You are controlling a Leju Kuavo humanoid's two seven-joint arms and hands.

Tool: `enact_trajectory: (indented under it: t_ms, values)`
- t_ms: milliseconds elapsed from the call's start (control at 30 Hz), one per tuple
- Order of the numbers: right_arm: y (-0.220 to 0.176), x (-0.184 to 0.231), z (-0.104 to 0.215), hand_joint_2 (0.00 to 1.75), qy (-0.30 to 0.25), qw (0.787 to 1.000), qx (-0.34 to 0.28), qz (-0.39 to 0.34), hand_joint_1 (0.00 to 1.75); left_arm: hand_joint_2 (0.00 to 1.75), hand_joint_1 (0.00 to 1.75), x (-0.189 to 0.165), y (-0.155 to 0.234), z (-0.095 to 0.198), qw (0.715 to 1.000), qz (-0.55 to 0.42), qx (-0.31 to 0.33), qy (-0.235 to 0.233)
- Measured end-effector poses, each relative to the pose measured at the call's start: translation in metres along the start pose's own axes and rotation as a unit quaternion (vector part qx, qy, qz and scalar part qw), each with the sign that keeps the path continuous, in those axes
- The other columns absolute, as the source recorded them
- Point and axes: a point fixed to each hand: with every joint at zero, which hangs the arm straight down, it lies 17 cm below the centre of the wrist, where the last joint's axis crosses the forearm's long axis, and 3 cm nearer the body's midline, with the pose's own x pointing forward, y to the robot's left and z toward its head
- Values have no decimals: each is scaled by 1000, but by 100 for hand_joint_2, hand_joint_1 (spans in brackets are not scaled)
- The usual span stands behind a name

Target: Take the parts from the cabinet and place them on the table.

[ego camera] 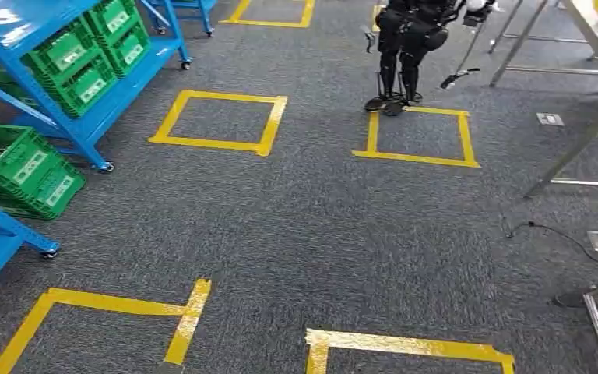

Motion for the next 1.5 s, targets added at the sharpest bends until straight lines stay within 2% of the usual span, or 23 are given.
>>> enact_trajectory:
  t_ms: [1500]
  values:
    - [2,0,0,0,1,1000,3,8,0,0,0,0,-4,2,1000,-15,-2,-6]
